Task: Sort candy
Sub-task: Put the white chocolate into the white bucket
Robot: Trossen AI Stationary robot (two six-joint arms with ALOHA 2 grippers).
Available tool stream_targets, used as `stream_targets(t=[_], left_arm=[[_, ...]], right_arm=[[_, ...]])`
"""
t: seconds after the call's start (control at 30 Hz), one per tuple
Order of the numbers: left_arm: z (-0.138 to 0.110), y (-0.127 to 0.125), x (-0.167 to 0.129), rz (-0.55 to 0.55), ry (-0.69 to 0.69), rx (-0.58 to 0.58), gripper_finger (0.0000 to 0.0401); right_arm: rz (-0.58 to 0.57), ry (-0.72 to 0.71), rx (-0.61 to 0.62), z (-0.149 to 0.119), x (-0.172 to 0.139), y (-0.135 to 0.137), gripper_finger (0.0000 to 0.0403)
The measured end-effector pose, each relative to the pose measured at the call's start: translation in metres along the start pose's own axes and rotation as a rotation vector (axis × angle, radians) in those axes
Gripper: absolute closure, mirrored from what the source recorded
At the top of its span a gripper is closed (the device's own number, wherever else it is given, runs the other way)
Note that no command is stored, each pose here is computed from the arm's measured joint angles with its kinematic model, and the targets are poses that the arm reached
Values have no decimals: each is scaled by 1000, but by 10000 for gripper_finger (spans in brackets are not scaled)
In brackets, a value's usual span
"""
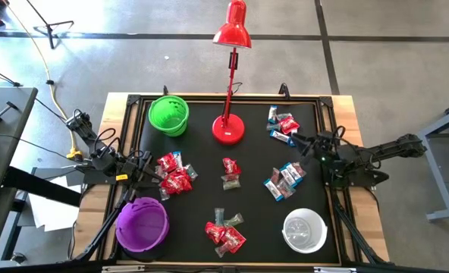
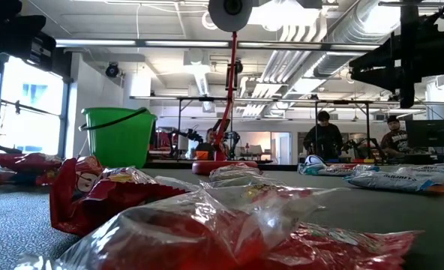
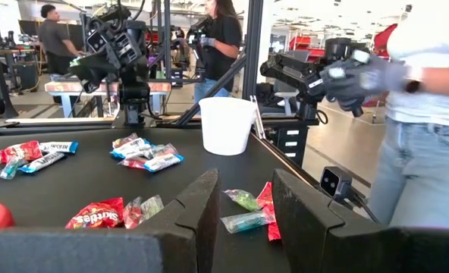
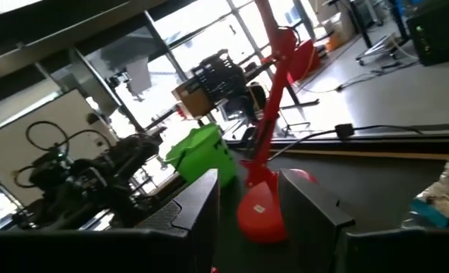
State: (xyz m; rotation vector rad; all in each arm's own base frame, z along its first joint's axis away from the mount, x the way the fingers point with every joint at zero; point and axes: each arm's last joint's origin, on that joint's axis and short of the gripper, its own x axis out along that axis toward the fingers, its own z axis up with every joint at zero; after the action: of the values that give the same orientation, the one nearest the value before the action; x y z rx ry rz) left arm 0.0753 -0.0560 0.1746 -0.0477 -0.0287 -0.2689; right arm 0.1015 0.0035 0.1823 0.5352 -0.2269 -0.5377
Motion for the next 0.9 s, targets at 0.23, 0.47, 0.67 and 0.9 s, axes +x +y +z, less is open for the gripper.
stream_targets(t=[0.23,0.47,0.67,0.9], left_arm=[[0,0,0,0,0,0,295],[0,0,0,0,0,0,295],[0,0,0,0,0,0,295],[0,0,0,-1,0,0,295]], right_arm=[[179,57,30,4,-1,8,273],[217,43,-48,46,-3,29,273],[185,-46,-180,100,-11,47,273],[149,-78,-199,133,-17,56,273]])
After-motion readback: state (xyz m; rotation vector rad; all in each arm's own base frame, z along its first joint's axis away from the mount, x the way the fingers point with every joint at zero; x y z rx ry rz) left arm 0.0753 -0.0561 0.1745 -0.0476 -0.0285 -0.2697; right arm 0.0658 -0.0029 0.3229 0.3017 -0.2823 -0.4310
